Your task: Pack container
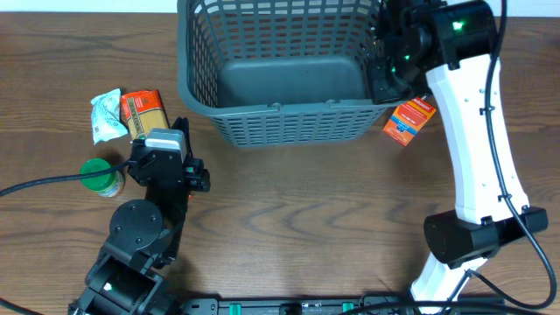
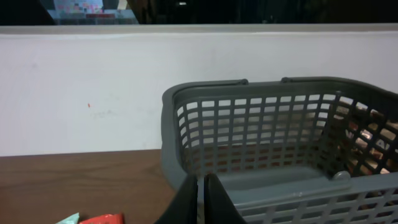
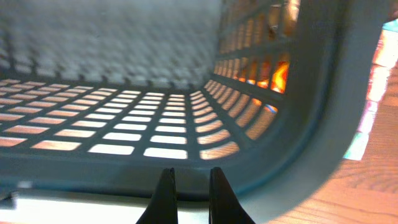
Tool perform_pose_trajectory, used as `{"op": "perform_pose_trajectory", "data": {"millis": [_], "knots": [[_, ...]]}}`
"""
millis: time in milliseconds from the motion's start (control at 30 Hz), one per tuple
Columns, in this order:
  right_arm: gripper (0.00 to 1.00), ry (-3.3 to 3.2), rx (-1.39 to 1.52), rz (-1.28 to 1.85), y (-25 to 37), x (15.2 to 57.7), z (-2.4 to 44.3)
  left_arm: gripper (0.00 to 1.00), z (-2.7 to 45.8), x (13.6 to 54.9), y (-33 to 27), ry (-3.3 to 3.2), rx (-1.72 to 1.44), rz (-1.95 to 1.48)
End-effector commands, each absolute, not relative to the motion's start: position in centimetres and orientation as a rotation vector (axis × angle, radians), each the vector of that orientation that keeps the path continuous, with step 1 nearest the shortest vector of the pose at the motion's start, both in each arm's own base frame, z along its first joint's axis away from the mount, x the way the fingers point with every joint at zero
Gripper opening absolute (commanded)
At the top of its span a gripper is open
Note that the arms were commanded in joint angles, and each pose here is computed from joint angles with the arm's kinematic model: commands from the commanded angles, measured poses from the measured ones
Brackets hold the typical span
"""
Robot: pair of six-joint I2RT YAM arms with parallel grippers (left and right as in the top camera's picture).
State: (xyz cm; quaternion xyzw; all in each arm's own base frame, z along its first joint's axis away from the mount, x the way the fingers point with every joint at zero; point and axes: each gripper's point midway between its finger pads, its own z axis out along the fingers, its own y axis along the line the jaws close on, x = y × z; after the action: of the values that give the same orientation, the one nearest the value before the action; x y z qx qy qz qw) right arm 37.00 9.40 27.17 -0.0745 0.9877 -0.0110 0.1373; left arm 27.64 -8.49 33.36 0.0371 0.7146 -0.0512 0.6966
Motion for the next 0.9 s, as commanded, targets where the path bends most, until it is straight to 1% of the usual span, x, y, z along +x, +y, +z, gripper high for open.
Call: {"op": "perform_pose_trajectory", "data": {"millis": [0,200,433,533,667,767,867], "knots": [[0.01,2.862,-0.238,-0.032,10.2,36.4,27.2,0.06,34.2,27.5,-8.1,1.581,0.076,-0.090],[0.01,2.785,-0.183,-0.074,9.1,37.9,28.4,0.06,34.0,27.4,-8.0,1.607,0.087,-0.079],[0.01,2.637,0.064,-0.140,3.7,39.9,32.0,0.05,33.7,25.6,-6.9,1.764,0.103,-0.055],[0.01,2.616,0.172,-0.116,1.0,40.5,32.2,0.06,32.8,24.3,-5.7,1.867,0.036,-0.065],[0.01,2.607,0.271,-0.122,-2.4,40.6,32.3,0.06,30.2,22.3,-3.2,2.030,-0.121,-0.049],[0.01,2.593,0.260,-0.121,-3.5,41.0,32.4,0.06,28.7,20.6,-3.1,2.137,-0.094,-0.069],[0.01,2.581,0.264,-0.129,-4.2,41.2,32.6,0.06,28.9,19.0,-3.3,2.199,-0.073,-0.116]]}}
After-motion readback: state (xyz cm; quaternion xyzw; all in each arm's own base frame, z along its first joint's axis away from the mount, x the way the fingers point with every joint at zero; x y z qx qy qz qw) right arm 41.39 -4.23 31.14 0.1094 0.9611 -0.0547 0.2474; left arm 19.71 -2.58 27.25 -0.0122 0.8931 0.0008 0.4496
